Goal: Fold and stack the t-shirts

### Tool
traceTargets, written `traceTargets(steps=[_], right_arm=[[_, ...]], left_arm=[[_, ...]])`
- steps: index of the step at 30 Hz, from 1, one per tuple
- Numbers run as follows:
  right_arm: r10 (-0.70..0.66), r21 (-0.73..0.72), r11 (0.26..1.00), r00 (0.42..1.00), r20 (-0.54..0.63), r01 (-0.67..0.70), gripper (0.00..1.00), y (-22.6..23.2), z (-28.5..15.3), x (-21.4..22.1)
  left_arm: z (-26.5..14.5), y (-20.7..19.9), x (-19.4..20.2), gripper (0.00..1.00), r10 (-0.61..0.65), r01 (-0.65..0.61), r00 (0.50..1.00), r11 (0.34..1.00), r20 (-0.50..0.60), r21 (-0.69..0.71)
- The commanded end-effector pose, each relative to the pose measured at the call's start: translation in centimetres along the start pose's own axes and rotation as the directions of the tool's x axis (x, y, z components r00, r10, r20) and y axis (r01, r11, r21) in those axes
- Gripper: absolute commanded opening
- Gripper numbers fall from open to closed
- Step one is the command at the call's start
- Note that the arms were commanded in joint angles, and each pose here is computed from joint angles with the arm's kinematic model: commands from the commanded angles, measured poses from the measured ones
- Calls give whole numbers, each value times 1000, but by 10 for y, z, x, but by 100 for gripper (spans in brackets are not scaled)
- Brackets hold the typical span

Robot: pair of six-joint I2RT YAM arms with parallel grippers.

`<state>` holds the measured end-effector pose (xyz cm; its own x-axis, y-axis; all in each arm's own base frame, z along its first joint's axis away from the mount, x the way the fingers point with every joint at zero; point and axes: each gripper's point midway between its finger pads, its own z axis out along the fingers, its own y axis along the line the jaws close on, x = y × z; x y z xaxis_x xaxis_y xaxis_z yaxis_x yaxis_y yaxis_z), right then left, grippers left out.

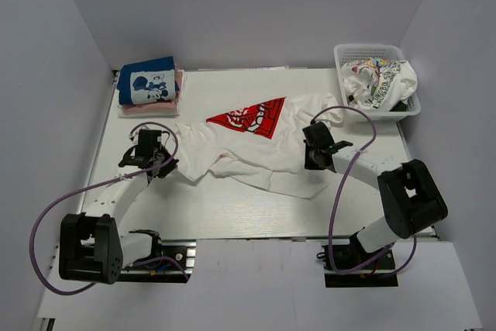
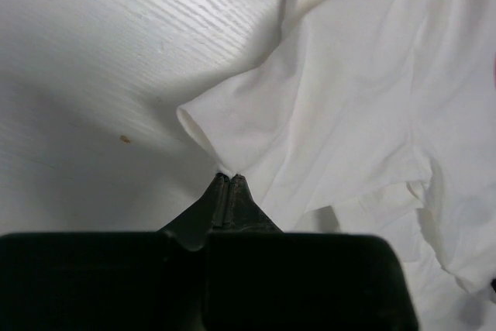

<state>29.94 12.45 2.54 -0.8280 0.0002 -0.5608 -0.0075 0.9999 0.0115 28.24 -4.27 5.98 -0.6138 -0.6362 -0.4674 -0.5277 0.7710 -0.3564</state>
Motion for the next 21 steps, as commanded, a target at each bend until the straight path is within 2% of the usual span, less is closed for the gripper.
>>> traceTargets(steps=[1, 5, 9, 10, 11, 13, 15, 17, 18, 19, 21], right_arm=[[-1, -46, 999, 1000, 30, 2, 0, 7, -9, -11], [0, -12, 1000, 993, 120, 1, 0, -1, -24, -34], [60, -6, 998, 948, 312, -61, 0, -4, -67, -95], [92, -48, 996, 909, 407, -79, 0, -2, -97, -122], [102, -63, 995, 888, 448, -83, 0, -2, -111, -132], [119, -90, 993, 802, 585, -81, 0, -3, -146, -171], [143, -98, 990, 686, 714, -104, 0, -17, -203, -204], [181, -134, 983, 590, 787, -123, 0, -27, -252, -223], [176, -147, 984, 522, 834, -97, 0, -30, -283, -235], [184, -168, 983, 485, 855, -77, 0, -30, -303, -243], [190, -186, 981, 413, 891, -52, 0, -36, -345, -250]], left_arm=[[-20, -29, -19, 0, 16, -27, 997, 989, 78, 144], [-36, -46, -34, 0, 12, -43, 990, 974, 139, 223], [-67, -76, -66, 0, -13, -57, 975, 949, 221, 310], [-84, -91, -83, 0, -32, -68, 962, 932, 270, 355], [-98, -99, -94, 0, -47, -78, 952, 919, 304, 386], [-132, -117, -121, 0, -79, -104, 920, 896, 385, 432], [-165, -125, -145, 0, -107, -140, 872, 881, 478, 452], [-209, -138, -171, 0, -155, -168, 818, 856, 553, 489], [-229, -142, -178, 0, -168, -191, 796, 842, 582, 505], [-260, -149, -193, 0, -198, -215, 757, 824, 623, 524], [-292, -153, -203, 0, -211, -258, 716, 805, 665, 534]])
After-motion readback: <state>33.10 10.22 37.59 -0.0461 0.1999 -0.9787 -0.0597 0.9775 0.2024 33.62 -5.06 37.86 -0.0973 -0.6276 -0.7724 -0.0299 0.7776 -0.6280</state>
